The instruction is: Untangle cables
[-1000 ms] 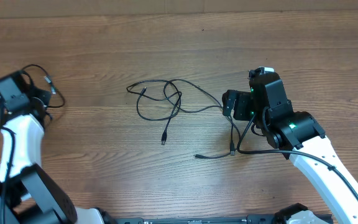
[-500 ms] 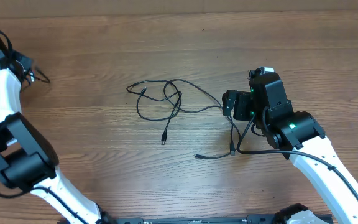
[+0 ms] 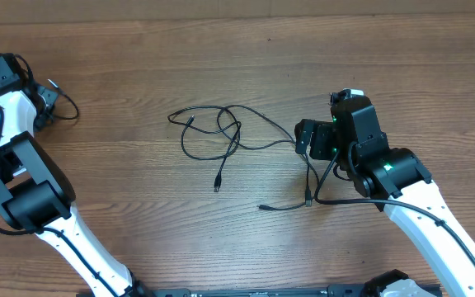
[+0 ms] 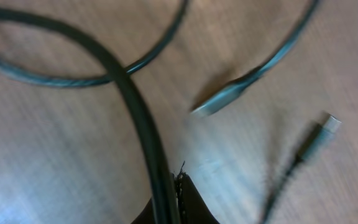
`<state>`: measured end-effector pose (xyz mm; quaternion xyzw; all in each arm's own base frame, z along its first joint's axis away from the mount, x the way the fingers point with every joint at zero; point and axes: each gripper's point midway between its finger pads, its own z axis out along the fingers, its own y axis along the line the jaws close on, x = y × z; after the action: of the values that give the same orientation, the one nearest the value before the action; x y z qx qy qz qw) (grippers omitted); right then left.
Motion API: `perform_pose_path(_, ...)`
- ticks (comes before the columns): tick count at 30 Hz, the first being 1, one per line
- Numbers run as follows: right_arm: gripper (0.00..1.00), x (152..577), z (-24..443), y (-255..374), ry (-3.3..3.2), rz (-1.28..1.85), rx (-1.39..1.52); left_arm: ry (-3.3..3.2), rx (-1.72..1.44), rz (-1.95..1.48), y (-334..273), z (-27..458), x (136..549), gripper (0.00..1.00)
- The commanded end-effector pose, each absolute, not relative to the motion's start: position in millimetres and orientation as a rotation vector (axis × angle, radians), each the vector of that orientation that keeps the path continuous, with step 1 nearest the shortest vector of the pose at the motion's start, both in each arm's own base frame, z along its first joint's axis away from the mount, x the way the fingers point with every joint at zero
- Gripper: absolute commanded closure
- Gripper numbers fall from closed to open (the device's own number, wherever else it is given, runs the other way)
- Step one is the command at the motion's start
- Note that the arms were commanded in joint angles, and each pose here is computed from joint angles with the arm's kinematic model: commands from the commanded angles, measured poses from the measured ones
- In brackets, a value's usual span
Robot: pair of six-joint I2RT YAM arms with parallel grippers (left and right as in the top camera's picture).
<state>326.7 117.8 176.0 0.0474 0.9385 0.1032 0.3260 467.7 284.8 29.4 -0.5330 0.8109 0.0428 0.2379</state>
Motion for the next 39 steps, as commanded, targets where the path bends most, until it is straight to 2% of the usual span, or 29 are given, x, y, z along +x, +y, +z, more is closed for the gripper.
perform_pose_path(1,0.0,329.3,179.7,116.6,2.445,0.265,0.126,2.112,-1.622,0.215,305.4,35.4,450.3,0.96)
perform_pose_path(4,0.0,329.3,179.7,116.6,2.445,0.265,0.126,2.11,-1.634,0.112,304.3,35.5,453.7,0.93)
perform_pose_path(5,0.0,329.3,179.7,116.6,2.445,0.265,0.126,2.111,-1.627,0.041,301.6,38.1,458.9,0.88)
perform_pose_path(7,0.0,329.3,179.7,116.6,2.445,0.265,0.126,2.106,-1.611,-0.065,298.5,44.2,467.4,0.67)
perform_pose_path(9,0.0,329.3,179.7,116.6,2.445,0.265,0.126,2.11,-1.562,-0.206,291.4,56.3,480.1,0.59)
perform_pose_path(10,0.0,329.2,179.7,116.6,2.445,0.265,0.126,2.12,-1.529,-0.26,287.0,62.4,485.6,0.47)
perform_pose_path(11,0.0,329.3,179.7,116.6,2.445,0.265,0.126,2.127,-1.495,-0.318,282.7,71.9,491.0,0.21)
perform_pose_path(12,0.0,329.3,179.7,116.6,2.445,0.265,0.126,2.129,-1.473,-0.356,280.3,84.3,494.9,0.0)
perform_pose_path(18,0.0,329.3,179.7,116.6,2.445,0.265,0.126,2.149,-1.373,-0.338,279.9,146.9,501.4,0.0)
perform_pose_path(21,0.0,329.3,179.7,116.6,2.445,0.265,0.126,2.173,-1.467,-0.295,276.4,163.0,482.8,0.01)
perform_pose_path(27,0.0,329.3,179.7,116.6,2.445,0.265,0.126,2.218,-2.029,-0.187,245.8,130.2,404.7,0.0)
perform_pose_path(30,0.0,329.3,179.7,116.6,2.445,0.265,0.126,2.314,-2.109,-0.296,210.9,112.1,396.4,0.01)
perform_pose_path(32,0.0,329.3,179.7,116.6,2.445,0.265,0.126,2.368,-2.124,-0.312,195.4,99.5,393.8,0.1)
perform_pose_path(33,0.0,329.3,179.7,116.6,2.445,0.265,0.126,2.385,-2.122,-0.299,191.7,93.4,393.2,0.2)
perform_pose_path(34,0.0,329.3,179.7,116.6,2.445,0.265,0.126,2.404,-2.106,-0.251,189.5,82.4,393.6,0.26)
perform_pose_path(39,0.0,329.2,179.7,116.6,2.445,0.265,0.126,2.405,-2.021,-0.095,194.4,48.2,401.5,0.25)
